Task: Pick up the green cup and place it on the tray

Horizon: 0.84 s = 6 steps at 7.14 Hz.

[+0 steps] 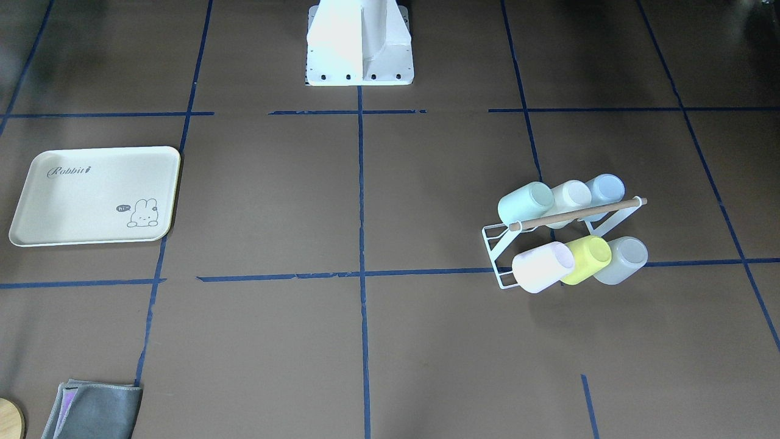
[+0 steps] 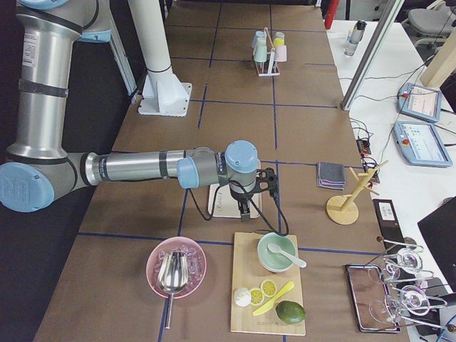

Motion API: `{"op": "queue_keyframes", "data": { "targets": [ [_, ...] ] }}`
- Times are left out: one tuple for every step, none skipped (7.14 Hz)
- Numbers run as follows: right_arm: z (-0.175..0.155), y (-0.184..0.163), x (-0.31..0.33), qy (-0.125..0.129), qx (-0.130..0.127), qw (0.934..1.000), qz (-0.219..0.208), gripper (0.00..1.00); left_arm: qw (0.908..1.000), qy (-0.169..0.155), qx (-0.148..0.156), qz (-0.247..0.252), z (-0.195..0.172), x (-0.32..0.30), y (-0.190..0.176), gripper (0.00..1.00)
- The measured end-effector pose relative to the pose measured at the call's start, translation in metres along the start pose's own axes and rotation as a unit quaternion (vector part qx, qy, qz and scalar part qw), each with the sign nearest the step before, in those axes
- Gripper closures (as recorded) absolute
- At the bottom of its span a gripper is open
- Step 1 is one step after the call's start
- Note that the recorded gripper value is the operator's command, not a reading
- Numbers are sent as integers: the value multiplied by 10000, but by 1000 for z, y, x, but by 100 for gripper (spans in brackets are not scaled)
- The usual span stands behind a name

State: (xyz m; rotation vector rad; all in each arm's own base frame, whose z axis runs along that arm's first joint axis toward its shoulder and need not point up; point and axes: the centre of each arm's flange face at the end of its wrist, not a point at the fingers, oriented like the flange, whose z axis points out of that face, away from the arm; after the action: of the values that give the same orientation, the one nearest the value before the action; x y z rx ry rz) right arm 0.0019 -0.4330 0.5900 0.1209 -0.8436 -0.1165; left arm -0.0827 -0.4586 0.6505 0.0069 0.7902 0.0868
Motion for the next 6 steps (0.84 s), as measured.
{"op": "queue_keyframes", "data": {
  "targets": [
    [29, -4, -11, 22, 17, 9999, 120, 1, 10000, 5, -10, -2, 1, 0, 0, 0],
    [63, -3, -11, 45, 64, 9998, 169, 2, 10000, 8, -23, -6, 3, -1, 0, 0],
    [89, 1, -7, -1, 157, 9996, 252, 7, 10000, 9, -28, -5, 3, -1, 0, 0],
    [111, 7, -8, -85, 210, 9992, 336, 14, 10000, 9, -30, 3, 4, -1, 0, 0],
    [131, 14, -9, -158, 195, 9992, 322, 22, 10000, 9, -29, 13, 3, 0, -1, 0],
    [147, 21, -5, -204, 168, 9993, 270, 26, 10000, 8, -25, 19, 3, 0, -1, 0]
  ]
}}
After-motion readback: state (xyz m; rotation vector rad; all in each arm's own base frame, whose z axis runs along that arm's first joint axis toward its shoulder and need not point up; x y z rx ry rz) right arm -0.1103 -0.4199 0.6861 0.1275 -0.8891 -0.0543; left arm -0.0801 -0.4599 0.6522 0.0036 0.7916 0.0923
